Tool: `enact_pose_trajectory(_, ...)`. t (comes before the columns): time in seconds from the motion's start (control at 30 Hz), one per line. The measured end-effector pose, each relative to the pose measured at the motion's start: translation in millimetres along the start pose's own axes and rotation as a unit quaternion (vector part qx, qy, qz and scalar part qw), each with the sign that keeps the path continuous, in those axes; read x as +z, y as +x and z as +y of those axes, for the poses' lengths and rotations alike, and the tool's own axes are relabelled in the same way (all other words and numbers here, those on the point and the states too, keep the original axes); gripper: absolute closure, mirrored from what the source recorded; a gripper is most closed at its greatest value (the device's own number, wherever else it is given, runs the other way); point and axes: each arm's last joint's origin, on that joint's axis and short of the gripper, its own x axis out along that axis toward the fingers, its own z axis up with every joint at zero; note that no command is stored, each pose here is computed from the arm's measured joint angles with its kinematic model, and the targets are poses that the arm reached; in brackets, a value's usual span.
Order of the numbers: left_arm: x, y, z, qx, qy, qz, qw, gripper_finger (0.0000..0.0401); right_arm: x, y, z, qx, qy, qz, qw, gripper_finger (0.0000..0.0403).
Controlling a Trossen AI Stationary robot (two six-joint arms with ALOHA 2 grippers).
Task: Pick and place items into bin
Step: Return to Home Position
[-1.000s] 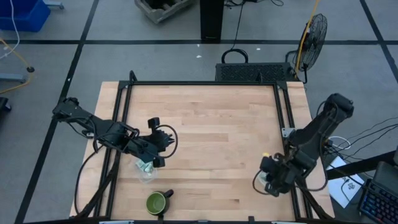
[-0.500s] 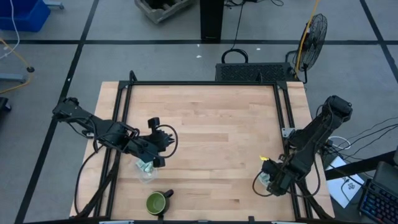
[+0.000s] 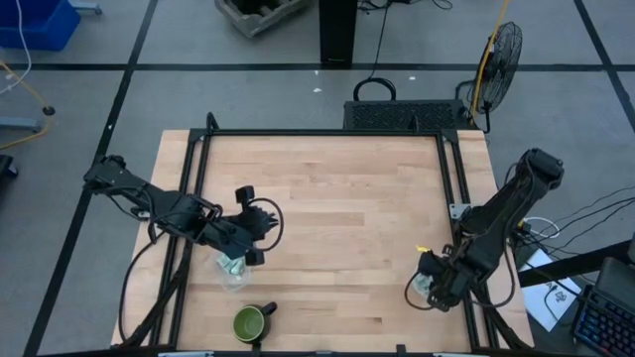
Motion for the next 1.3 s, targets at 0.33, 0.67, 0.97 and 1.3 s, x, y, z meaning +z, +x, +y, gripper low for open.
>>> enact_pose_trajectory(0.33,3,7,13,0.047,-0.015,-0.001,0.999,0.0375,1,-25,-10,0.045,-0.064,-0.074,0.994,0.0236)
enact_pose_trajectory(0.67,5,14,26,0.067,-0.034,0.008,0.997,0.0375,8,-74,-45,0.118,-0.158,-0.204,0.959,0.0236)
enact_pose_trajectory(0.97,-1,-24,63,0.074,-0.102,-0.024,0.992,0.0375,15,-94,-55,0.112,-0.267,-0.378,0.879,0.0236)
enact_pose_trajectory(1.3,-56,-126,132,0.029,-0.233,-0.143,0.962,0.0375,-4,-161,-112,0.269,-0.277,-0.57,0.725,0.0236)
